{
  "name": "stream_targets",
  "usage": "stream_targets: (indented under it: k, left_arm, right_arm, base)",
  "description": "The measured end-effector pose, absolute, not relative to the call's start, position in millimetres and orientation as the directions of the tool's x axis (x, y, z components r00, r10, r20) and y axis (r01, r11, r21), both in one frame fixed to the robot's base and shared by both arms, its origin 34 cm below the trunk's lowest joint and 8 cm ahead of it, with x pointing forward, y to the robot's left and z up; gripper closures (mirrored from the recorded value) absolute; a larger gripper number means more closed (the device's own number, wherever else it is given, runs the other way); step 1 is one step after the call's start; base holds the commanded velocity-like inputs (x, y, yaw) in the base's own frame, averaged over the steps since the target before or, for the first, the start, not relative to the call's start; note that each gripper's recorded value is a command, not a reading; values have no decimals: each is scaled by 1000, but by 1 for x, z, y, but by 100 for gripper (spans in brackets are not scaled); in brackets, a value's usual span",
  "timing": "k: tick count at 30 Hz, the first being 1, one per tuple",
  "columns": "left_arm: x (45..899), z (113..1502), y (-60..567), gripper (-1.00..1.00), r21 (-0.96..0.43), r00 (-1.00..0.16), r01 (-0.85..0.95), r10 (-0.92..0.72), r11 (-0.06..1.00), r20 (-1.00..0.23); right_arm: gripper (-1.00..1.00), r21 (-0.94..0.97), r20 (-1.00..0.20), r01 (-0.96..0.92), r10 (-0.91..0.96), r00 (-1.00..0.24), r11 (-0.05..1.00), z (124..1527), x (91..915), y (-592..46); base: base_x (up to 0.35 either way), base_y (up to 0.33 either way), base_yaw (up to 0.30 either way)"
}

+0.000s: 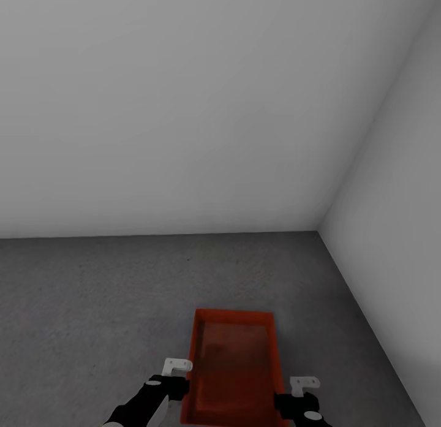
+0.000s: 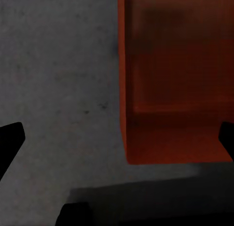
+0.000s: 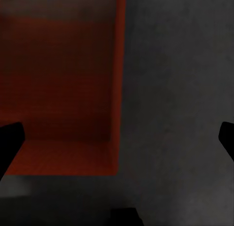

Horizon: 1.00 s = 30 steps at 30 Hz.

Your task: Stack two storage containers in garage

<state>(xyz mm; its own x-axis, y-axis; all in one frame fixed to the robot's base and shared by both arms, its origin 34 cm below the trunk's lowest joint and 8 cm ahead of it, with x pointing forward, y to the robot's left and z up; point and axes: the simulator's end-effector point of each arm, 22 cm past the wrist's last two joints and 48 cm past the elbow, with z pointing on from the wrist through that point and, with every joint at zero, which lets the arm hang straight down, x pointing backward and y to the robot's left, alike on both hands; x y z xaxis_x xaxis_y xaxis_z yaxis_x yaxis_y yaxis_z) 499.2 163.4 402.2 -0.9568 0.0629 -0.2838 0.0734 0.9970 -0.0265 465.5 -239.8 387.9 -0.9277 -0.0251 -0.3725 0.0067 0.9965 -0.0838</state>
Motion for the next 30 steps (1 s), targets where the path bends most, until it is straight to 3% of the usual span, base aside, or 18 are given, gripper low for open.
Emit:
stream_targets:
  k: [30]
  left_arm:
    - [499,402,163,-100,-28,-957,74,63,997,-283]
  right_arm:
    - [-100,-84,-376,8,-24,-926,996,388,466,-239]
  base:
    - [0,0,0]
